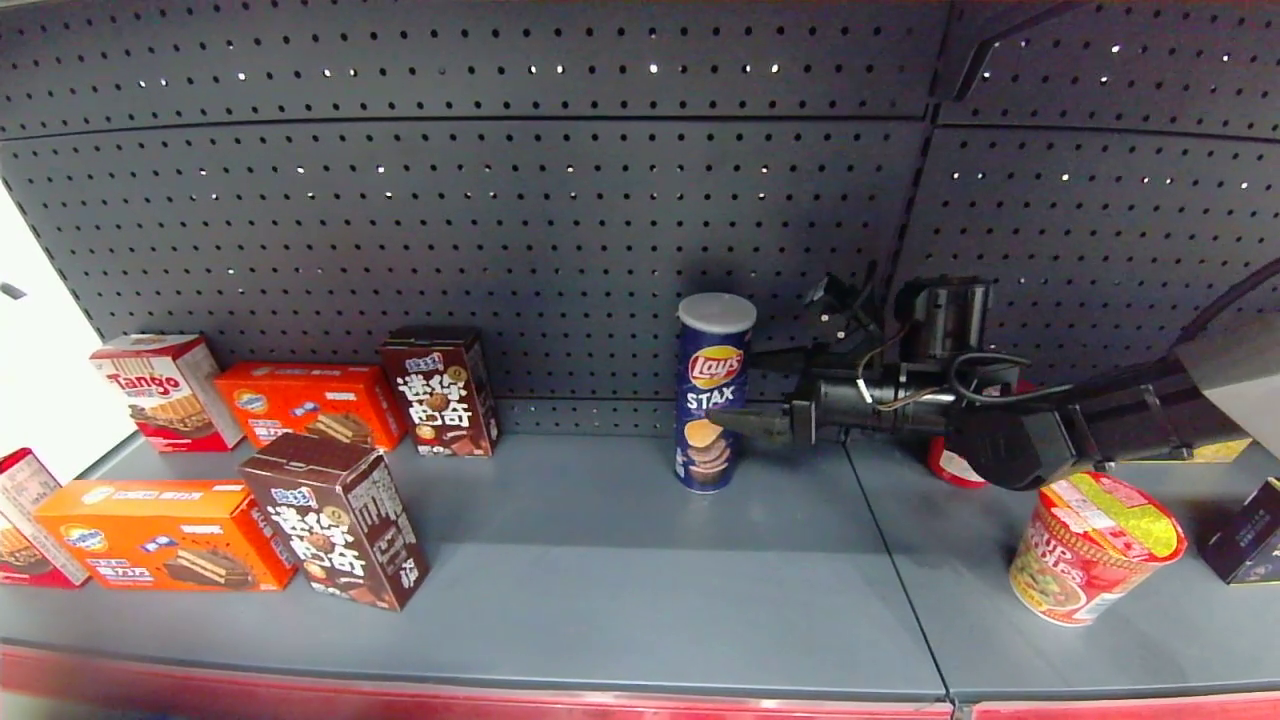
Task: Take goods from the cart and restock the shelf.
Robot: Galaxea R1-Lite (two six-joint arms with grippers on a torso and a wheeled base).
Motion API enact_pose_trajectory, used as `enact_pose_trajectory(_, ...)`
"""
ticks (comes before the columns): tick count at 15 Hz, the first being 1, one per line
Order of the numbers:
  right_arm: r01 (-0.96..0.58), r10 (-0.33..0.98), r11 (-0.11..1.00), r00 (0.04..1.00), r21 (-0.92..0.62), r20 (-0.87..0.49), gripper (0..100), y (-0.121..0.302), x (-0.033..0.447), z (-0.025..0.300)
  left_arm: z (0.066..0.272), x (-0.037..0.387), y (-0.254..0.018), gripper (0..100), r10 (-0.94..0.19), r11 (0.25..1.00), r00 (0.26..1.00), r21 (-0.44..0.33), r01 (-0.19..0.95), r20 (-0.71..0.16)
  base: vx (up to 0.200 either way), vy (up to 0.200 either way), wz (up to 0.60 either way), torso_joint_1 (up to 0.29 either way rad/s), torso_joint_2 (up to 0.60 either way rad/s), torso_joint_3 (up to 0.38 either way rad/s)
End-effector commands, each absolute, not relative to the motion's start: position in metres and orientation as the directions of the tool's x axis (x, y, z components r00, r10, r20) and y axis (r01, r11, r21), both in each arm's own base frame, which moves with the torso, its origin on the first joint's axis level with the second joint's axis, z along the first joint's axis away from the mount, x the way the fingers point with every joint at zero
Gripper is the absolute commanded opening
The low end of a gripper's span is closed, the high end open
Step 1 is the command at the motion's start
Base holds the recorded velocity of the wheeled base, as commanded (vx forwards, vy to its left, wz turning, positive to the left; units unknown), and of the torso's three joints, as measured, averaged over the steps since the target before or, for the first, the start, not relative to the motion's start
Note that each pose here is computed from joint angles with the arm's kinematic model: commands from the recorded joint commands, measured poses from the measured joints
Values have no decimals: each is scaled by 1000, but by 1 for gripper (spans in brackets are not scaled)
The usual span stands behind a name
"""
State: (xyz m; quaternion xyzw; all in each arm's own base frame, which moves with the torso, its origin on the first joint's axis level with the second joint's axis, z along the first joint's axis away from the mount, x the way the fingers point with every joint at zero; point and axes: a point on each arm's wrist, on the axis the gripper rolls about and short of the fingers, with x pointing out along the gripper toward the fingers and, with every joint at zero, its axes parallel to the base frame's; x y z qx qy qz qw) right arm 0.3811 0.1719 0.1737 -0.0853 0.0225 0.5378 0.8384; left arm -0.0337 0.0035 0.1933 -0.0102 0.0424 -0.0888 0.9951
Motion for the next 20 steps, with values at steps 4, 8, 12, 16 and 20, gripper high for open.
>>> enact_pose_trajectory(4,-914,901,395,405,-92,-158,100,180,388,152,194,-31,3,0,-178,984,979,-27,176,-96,0,0,0,0,0,0)
enact_pose_trajectory(8,-917,900,391,399,-77,-173,100,185,397,138,194,-30,3,0,-175,985,980,-27,173,-99,0,0,0,0,0,0)
enact_pose_trajectory(12,-921,904,383,389,-72,-179,100,194,405,127,193,-30,3,0,-175,985,979,-26,173,-102,0,0,0,0,0,0)
enact_pose_trajectory(16,-928,909,367,373,-67,-184,100,206,410,118,193,-30,3,0,-167,986,981,-25,166,-103,0,0,0,0,0,0)
enact_pose_trajectory(20,-929,909,365,369,-60,-196,100,213,411,108,192,-30,3,0,-166,986,981,-25,164,-106,0,0,0,0,0,0)
